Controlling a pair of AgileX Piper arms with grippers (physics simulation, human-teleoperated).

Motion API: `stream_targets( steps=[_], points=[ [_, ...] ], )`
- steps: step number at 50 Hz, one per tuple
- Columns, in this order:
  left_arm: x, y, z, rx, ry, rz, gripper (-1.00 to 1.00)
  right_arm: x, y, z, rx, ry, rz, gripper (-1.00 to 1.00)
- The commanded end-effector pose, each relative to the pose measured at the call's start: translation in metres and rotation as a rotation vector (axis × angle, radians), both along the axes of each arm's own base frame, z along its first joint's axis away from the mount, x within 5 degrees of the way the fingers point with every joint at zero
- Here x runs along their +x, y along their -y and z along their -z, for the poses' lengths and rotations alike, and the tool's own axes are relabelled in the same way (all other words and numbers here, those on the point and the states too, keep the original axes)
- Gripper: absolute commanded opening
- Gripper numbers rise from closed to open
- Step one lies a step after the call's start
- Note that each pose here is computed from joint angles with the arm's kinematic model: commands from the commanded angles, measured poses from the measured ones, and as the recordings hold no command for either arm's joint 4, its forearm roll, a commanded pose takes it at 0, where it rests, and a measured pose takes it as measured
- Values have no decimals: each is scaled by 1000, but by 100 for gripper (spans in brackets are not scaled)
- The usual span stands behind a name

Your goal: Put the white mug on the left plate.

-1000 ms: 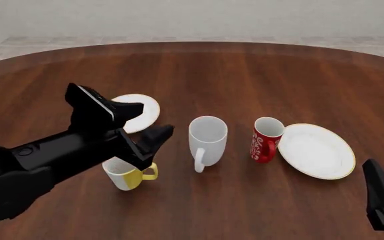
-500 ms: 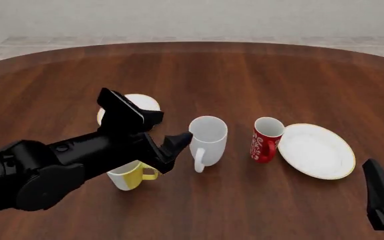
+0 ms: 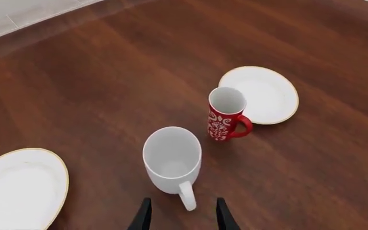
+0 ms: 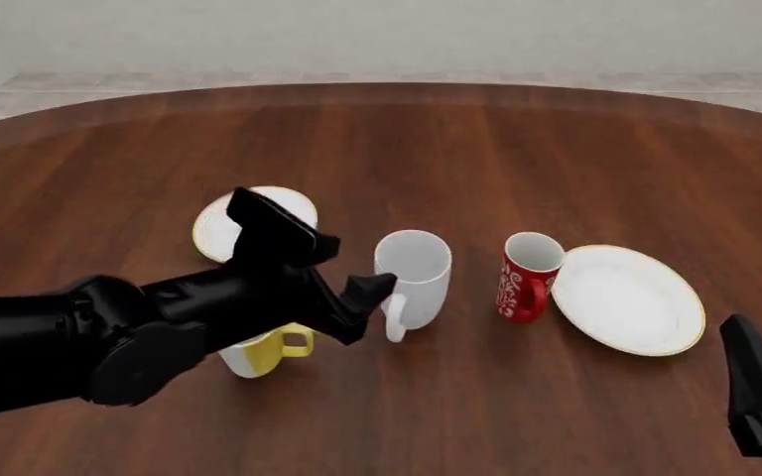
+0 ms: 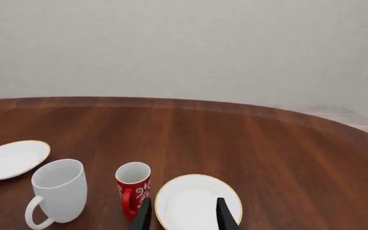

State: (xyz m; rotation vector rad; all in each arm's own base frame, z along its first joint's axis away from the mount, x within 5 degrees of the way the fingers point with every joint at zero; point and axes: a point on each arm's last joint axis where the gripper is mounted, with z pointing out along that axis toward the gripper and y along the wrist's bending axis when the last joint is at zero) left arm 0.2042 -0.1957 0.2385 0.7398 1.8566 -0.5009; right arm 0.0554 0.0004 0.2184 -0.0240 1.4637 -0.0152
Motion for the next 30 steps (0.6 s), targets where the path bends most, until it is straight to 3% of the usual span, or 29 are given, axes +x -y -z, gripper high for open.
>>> stream_targets(
  steps=[1, 30],
  points=[
    [7, 6, 9, 4, -41, -14, 100, 0, 0, 0, 3, 1, 1, 100],
    [26, 17, 28, 26, -73, -32, 100, 0, 0, 0, 8, -1, 0, 100]
  ],
)
